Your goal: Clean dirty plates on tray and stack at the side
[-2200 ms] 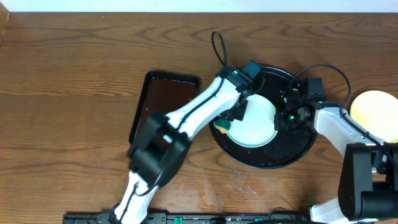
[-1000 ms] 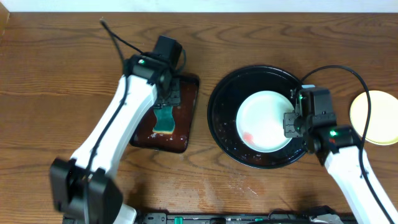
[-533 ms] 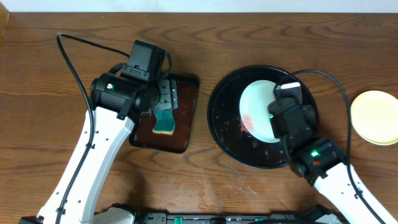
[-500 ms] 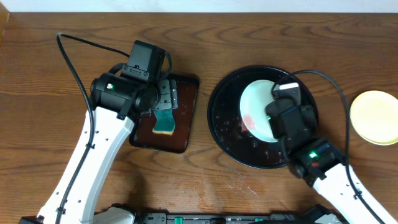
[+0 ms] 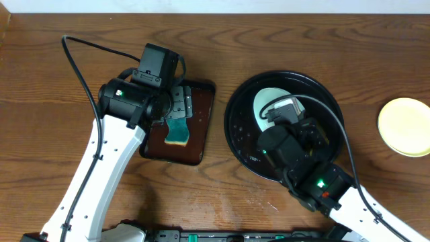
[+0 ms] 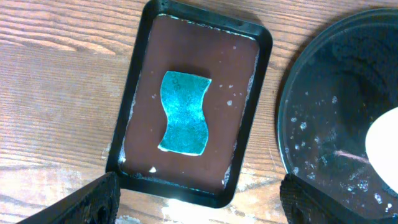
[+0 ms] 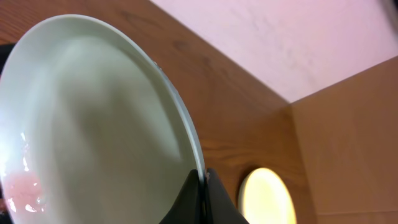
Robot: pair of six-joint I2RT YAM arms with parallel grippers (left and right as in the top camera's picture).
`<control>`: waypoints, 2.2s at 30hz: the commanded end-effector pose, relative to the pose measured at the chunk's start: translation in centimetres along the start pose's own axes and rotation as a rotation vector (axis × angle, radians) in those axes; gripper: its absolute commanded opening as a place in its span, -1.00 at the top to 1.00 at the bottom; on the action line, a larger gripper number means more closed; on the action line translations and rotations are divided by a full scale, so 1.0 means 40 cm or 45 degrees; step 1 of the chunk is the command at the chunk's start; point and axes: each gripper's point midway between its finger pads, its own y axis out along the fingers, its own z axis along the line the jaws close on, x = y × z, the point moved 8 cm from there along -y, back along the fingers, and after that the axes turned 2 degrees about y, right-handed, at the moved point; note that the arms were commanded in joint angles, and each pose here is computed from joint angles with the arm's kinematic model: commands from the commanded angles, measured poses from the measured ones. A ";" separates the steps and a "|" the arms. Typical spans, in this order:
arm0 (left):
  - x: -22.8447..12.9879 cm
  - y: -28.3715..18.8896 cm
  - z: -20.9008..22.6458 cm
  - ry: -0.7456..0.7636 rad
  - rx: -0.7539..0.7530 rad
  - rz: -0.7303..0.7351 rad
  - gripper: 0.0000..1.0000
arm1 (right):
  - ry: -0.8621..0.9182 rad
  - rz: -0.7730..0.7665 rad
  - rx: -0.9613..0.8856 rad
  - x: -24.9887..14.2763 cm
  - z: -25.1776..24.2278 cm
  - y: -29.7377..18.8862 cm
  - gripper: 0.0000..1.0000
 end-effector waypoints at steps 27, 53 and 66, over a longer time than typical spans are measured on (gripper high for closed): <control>0.005 -0.006 0.001 0.008 0.000 -0.008 -0.66 | -0.164 -0.130 -0.147 0.035 0.002 -0.067 0.98; 0.005 -0.006 0.001 0.008 0.000 -0.009 -0.66 | -0.164 -0.130 -0.147 0.035 0.002 -0.067 0.98; 0.005 -0.006 0.001 0.008 0.000 -0.009 -0.67 | -0.164 -0.130 -0.148 0.035 0.002 -0.067 0.98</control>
